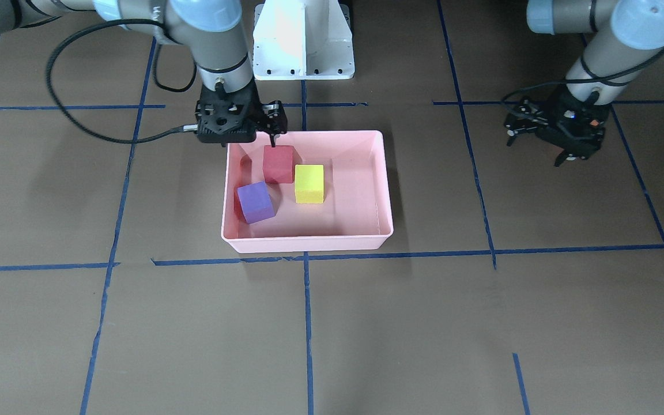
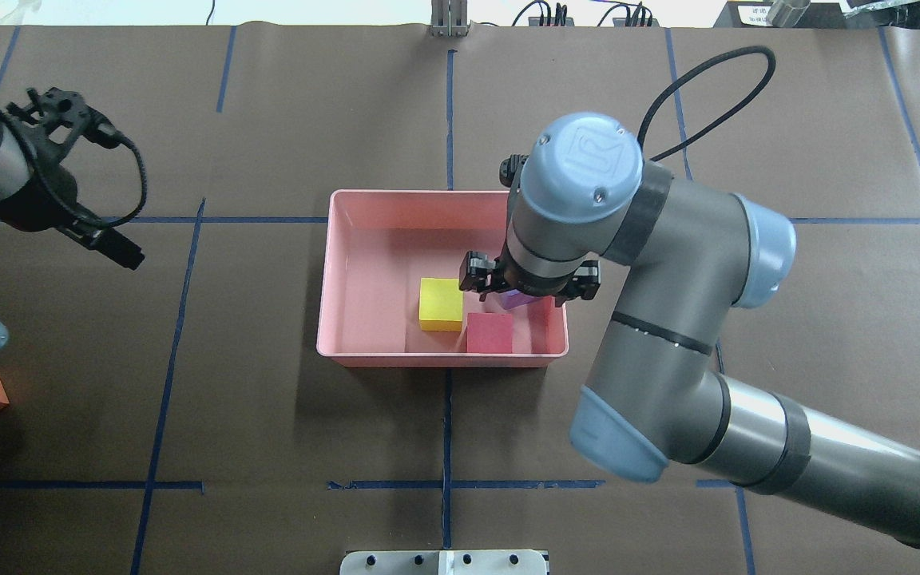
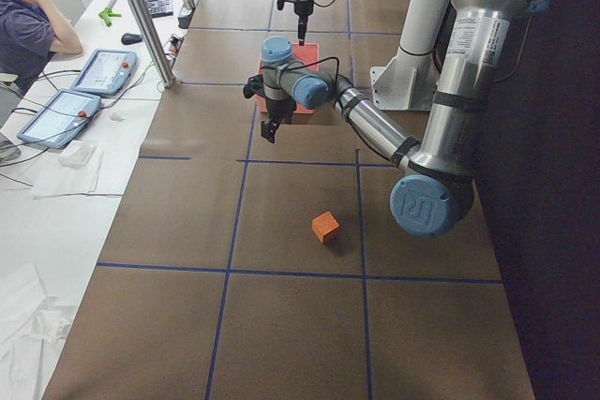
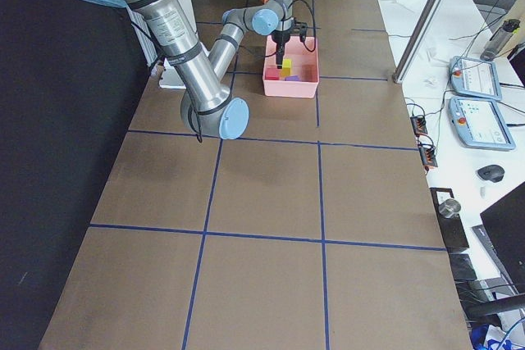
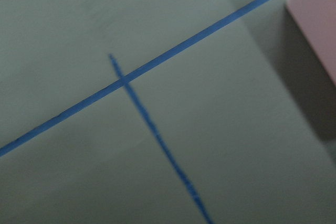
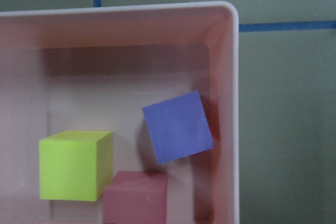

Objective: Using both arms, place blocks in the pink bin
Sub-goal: 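Carry the pink cube with the right gripper into the bin and release, then lower the left gripper onto the orange cube and grasp it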

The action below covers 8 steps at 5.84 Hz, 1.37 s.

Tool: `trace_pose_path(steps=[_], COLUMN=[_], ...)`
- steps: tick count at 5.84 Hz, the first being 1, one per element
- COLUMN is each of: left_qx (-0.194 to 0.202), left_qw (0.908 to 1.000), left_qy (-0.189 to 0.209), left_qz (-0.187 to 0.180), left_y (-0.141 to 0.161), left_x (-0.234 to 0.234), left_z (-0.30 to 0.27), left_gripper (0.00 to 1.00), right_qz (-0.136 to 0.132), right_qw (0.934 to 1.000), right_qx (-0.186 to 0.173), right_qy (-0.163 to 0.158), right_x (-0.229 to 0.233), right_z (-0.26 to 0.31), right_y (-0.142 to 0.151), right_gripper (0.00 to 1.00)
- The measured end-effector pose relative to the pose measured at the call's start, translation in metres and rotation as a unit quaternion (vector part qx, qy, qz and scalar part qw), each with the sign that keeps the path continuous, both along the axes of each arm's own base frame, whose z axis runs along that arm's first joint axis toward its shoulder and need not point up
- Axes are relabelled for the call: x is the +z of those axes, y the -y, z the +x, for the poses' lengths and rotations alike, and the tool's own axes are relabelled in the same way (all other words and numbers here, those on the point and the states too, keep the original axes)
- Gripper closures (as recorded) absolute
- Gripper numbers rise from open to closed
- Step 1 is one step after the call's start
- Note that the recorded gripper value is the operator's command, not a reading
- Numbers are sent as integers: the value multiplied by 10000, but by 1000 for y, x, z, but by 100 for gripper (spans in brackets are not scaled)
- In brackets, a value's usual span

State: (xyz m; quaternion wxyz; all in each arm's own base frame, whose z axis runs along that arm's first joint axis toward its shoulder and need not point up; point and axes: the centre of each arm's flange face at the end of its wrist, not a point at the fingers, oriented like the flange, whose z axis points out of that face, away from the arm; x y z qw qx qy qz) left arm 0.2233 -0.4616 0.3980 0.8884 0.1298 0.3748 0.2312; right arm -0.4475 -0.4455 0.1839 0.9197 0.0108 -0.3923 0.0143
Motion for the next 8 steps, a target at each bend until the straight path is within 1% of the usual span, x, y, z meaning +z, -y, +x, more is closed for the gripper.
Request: trace_pose_path(steps=[1, 2, 3, 4, 5, 6, 7, 8], left_qx=[-7, 25, 263, 653, 919, 1085, 1218, 1262], left_qw=[9998, 9987, 9959, 9900, 9834, 9786, 9768, 9780], left_qy=[-97, -247, -308, -284, -281, -359, -526, -682], left_qz=[179, 452, 812, 1215, 1538, 1712, 1684, 1514], left_y=[-21, -46, -70, -87, -96, -103, -110, -115], left_x=[38, 72, 105, 139, 176, 210, 227, 234], left_z=[-20, -38, -54, -67, -75, -79, -80, -79], left_gripper=[0, 0, 0, 0, 0, 0, 0, 0], right_qz=[215, 453, 672, 849, 946, 976, 979, 972], right_qw=[9995, 9980, 9956, 9927, 9908, 9901, 9899, 9899], right_qx=[-235, -437, -641, -825, -933, -974, -987, -989], right_qy=[-45, -105, -157, -211, -256, -277, -286, -296], right_x=[19, 39, 60, 82, 97, 104, 106, 108], right_z=[31, 61, 92, 120, 137, 143, 145, 146], right_y=[23, 38, 47, 50, 48, 46, 46, 46], right_gripper=[0, 0, 0, 0, 0, 0, 0, 0])
